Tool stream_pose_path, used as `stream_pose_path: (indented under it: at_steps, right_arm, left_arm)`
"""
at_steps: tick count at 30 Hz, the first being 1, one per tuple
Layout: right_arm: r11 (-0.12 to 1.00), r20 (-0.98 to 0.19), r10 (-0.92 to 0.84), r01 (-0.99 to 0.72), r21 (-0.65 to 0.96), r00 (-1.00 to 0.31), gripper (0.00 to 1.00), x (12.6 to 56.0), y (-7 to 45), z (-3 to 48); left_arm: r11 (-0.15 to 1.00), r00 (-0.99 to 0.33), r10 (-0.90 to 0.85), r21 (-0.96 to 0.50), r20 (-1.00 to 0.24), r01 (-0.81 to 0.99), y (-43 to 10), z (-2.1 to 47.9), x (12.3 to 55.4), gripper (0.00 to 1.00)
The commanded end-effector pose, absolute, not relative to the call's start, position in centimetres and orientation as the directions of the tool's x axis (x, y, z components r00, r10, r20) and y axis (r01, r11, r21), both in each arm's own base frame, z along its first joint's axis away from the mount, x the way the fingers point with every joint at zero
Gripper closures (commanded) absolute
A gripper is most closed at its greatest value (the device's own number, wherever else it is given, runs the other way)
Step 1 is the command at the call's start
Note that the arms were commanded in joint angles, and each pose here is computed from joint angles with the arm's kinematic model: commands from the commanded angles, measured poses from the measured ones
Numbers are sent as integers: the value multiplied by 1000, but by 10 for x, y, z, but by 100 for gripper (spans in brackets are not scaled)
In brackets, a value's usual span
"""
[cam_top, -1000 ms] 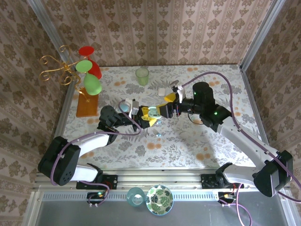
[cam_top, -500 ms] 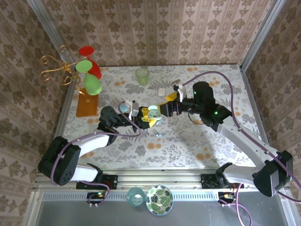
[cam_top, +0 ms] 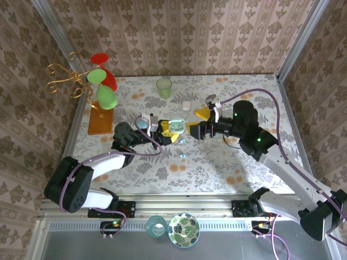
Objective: Insert the wireless bluetooth earbuds into the charging case
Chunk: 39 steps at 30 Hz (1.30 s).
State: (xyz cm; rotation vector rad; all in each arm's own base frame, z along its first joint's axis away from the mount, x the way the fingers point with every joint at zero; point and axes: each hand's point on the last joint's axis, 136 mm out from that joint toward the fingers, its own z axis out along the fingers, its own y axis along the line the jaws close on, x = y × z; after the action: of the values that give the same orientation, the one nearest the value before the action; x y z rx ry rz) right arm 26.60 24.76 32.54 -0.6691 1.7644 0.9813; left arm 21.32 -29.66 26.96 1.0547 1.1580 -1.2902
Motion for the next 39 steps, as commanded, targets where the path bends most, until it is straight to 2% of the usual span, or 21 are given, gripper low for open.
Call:
stream_pose_path:
  at_steps: [1, 4, 14, 24, 31, 33, 36, 39]
  right_arm:
    - [512, -948, -26, -819, 259, -316, 12, 260, 251, 326]
    - [489, -958, -83, -849, 202, -276, 15, 257, 263, 322]
    - [444, -960, -207, -892, 80, -189, 46, 277, 284, 304]
    - [353, -958, -228, -932, 86, -175, 80, 265, 293, 301]
    - [320, -958, -236, -944, 80, -162, 95, 256, 292, 302]
    - [314, -959, -238, -946, 77, -157, 97, 255, 292, 302]
    - [315, -960, -237, -947, 66, -146, 97, 255, 292, 303]
    - [330, -962, -238, -943, 51, -135, 97, 257, 290, 304]
  left_arm:
    - [38, -14, -166, -20, -986, 999, -295, 274, 215, 73]
    - [3, -40, -165, -41, -985, 999, -297, 274, 212, 73]
    - [-104, -79, -140, -64, -987, 992, -304, 274, 190, 73]
    - [-111, -73, -135, -58, -988, 992, -305, 273, 188, 73]
    - [-113, -69, -136, -53, -988, 992, -306, 274, 189, 73]
    - [-114, -70, -136, -54, -988, 992, -306, 274, 189, 73]
    - [-115, -69, -135, -54, -988, 992, -306, 273, 189, 68]
    - [-109, -67, -136, -52, -988, 993, -306, 273, 191, 53]
